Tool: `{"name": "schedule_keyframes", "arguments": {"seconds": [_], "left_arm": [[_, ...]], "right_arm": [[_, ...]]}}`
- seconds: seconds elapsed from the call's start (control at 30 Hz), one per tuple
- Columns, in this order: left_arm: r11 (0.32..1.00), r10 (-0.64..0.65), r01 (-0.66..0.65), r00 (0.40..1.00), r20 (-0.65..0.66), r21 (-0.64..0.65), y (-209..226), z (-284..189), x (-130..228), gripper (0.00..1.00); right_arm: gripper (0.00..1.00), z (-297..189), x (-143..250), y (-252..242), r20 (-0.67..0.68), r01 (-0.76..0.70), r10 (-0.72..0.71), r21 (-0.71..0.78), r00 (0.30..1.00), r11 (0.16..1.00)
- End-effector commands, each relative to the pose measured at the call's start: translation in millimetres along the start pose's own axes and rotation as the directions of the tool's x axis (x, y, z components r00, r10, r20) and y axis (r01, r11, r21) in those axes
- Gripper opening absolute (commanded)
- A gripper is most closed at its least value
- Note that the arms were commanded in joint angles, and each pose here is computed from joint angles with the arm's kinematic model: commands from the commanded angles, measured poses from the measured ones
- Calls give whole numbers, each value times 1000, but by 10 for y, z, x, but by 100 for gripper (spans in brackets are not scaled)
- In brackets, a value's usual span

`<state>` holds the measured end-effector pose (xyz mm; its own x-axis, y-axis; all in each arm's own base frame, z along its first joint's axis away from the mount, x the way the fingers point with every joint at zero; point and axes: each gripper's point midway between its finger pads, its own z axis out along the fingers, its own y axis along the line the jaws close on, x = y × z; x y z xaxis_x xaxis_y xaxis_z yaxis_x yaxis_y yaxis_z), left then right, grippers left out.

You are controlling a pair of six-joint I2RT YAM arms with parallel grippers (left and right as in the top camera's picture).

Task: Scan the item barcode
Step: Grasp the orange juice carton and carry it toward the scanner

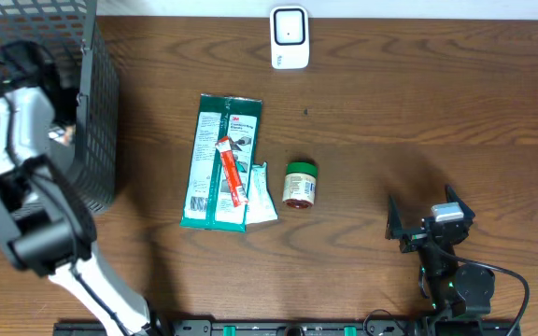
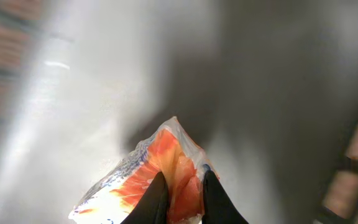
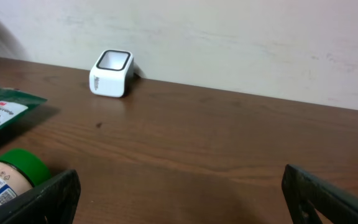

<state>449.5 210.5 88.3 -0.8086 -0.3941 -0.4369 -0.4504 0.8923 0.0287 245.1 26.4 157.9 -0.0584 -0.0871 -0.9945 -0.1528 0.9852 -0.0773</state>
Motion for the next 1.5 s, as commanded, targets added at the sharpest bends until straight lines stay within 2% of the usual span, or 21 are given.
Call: {"name": "schedule_keyframes", "arguments": {"seconds": [0.0,0.13,0.23,0.27,0.37,0.43,0.53,0.67,0.73,0.77,0.9,0.97,1.03,1.1,1.3,1.47], "left_arm": [[963,-268,263,919,290,58,259,-1248,-581,7],[925,-380,356,831,407,136,348,-2036,-630,7],[914,-404,328,794,454,241,208,-2566,-587,7],[895,-391,224,811,436,387,-118,-2861,-521,7],[806,-331,73,879,344,587,-697,-3132,-288,8],[733,-270,25,928,257,680,-1046,-3175,-81,7],[607,-130,-25,983,131,794,-1613,-3148,263,7],[487,69,-38,998,5,872,-2319,-3005,700,7],[451,168,-36,985,-45,892,-2653,-2908,918,7],[429,248,-43,966,-72,902,-2957,-2782,1104,7],[398,346,-47,933,-103,916,-3480,-2436,1355,7],[368,367,13,917,-159,930,-3686,-2310,1449,8],[294,399,83,895,-201,952,-3885,-2276,1526,8],[248,423,159,870,-254,956,-4078,-2213,1607,7],[267,458,262,812,-361,927,-4504,-1866,1946,8],[314,429,277,812,-396,908,-4806,-1635,2152,7]], "right_arm": [[99,-1,4,4,-1,-4,4,0,1000,1000],[99,-1,4,4,-1,-4,4,-1,1000,1000],[99,-1,4,4,-1,-4,4,0,1000,1000],[99,-1,4,4,-1,-4,4,-1,1000,1000],[99,-1,3,3,0,-4,4,0,1000,1000],[99,-1,4,4,-1,-4,4,-1,1000,1000],[99,-1,4,4,-1,-4,4,0,1000,1000],[99,-1,4,4,-1,-4,4,0,1000,1000],[99,-1,4,4,-1,-4,4,-1,1000,1000],[99,-1,4,4,-1,-4,4,0,1000,1000],[99,-1,4,4,-1,-4,4,-1,1000,1000],[99,-1,4,4,-1,-4,4,0,1000,1000],[99,-1,4,4,-1,-4,4,0,1000,1000],[99,-1,4,4,-1,-4,4,-1,1000,1000],[99,-1,4,4,-1,-4,4,0,1000,1000],[99,-1,3,3,0,-4,4,0,1000,1000]]}}
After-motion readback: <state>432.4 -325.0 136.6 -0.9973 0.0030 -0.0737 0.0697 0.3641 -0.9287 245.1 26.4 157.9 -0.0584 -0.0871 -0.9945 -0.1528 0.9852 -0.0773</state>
